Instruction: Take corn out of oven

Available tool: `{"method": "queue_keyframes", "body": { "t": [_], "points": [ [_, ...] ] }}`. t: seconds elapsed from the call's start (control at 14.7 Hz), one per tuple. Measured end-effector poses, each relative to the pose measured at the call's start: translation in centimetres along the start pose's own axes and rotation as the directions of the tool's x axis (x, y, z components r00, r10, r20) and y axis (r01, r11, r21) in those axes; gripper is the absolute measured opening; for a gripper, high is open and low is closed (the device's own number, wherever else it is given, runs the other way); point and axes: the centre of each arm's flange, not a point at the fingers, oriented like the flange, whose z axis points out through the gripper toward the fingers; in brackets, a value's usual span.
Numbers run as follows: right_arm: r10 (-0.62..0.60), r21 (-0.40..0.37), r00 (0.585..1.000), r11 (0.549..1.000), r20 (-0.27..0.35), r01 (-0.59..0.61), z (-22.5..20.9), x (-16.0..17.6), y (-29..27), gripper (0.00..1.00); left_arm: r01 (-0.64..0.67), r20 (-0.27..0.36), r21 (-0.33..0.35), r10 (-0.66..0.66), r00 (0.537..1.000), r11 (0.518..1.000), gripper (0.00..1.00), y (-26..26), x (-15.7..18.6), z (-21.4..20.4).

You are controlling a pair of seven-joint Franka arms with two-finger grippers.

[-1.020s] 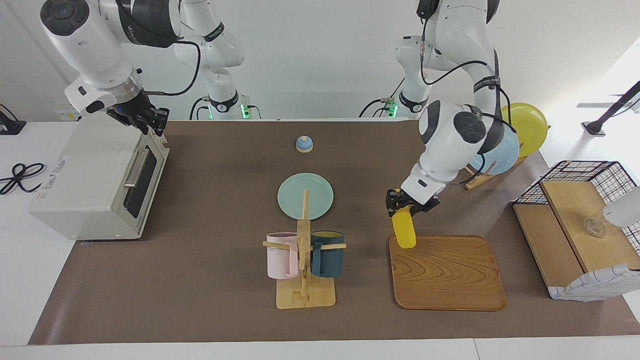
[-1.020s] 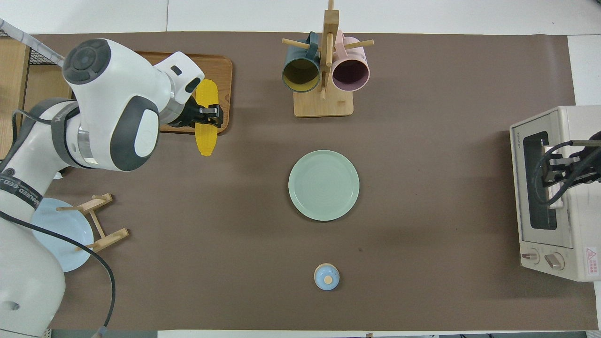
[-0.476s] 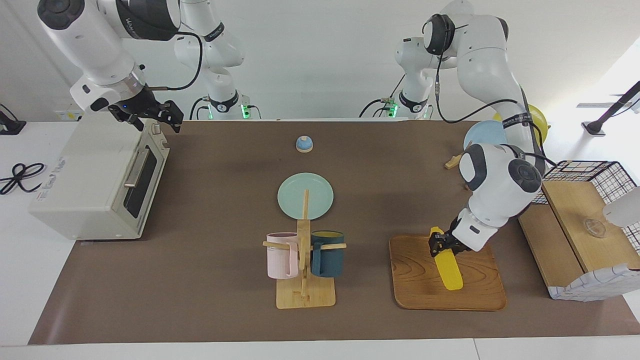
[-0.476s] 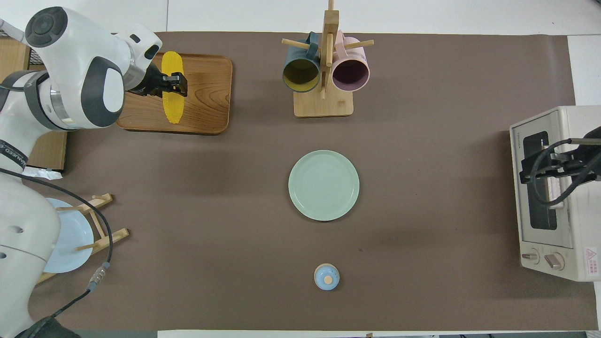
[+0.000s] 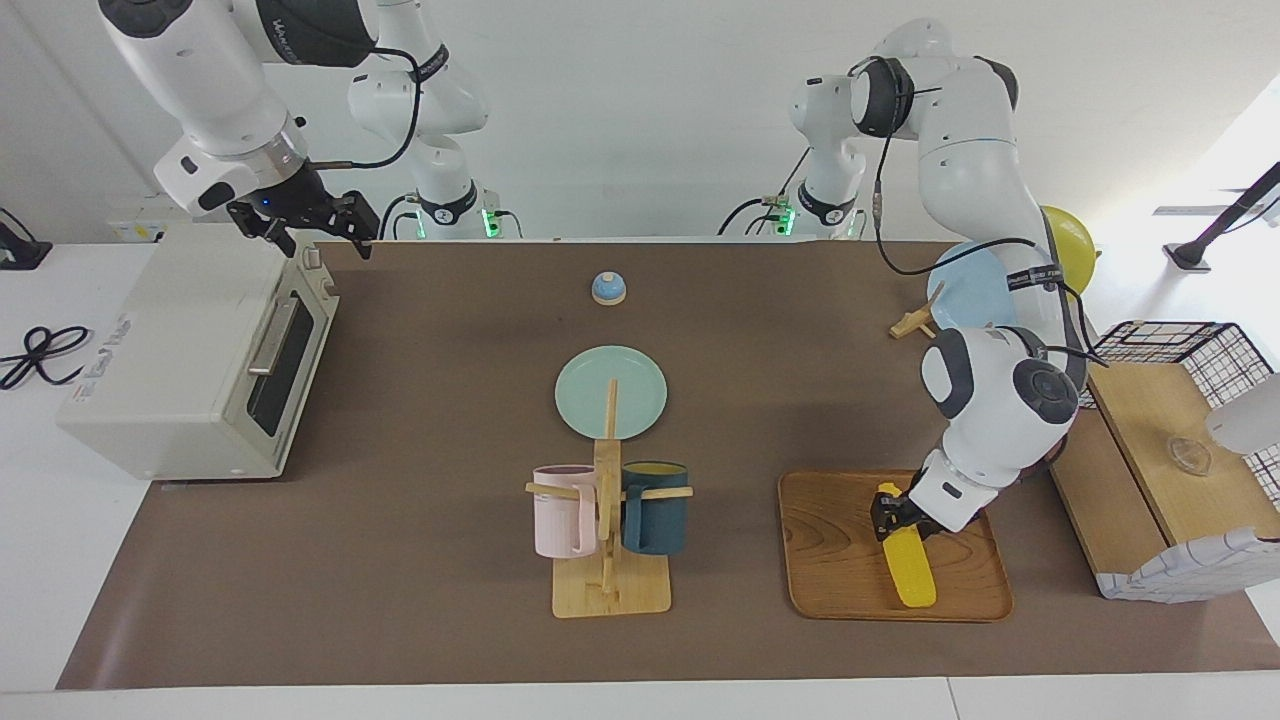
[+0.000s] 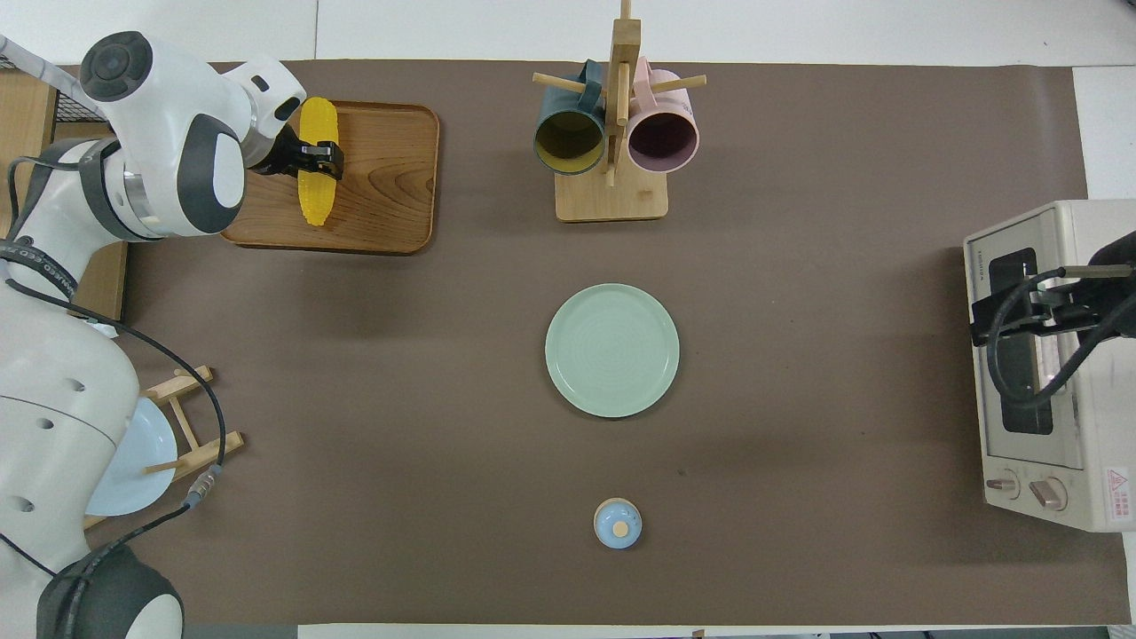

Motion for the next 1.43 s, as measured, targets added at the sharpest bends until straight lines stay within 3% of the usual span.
{"method": "queue_keyframes", "body": {
  "t": [0.34, 0.75, 1.16, 1.43],
  "points": [
    [0.009, 0.002, 1.000, 1.000, 0.003, -0.009, 0.2, 0.3, 0.5, 1.00, -0.037, 0.001, 0.000, 0.037, 0.999, 0.999, 1.00, -0.1, 0.0, -1.3],
    [0.011, 0.003, 1.000, 1.000, -0.002, -0.011, 0.4, 0.7, 0.6, 1.00, -0.023, 0.019, 0.008, 0.022, 1.000, 1.000, 1.00, -0.8, -1.6, -12.8],
    [0.025, 0.006, 1.000, 1.000, -0.015, -0.025, 0.3, 0.8, 1.3, 1.00, 0.071, 0.107, 0.061, -0.077, 0.991, 0.996, 1.00, 0.0, -7.3, -26.2],
    [0.025, 0.006, 1.000, 1.000, -0.018, -0.025, 0.3, 0.9, 1.3, 1.00, 0.089, 0.177, 0.078, -0.102, 0.979, 0.993, 1.00, 0.9, -13.4, -34.6]
  ]
}}
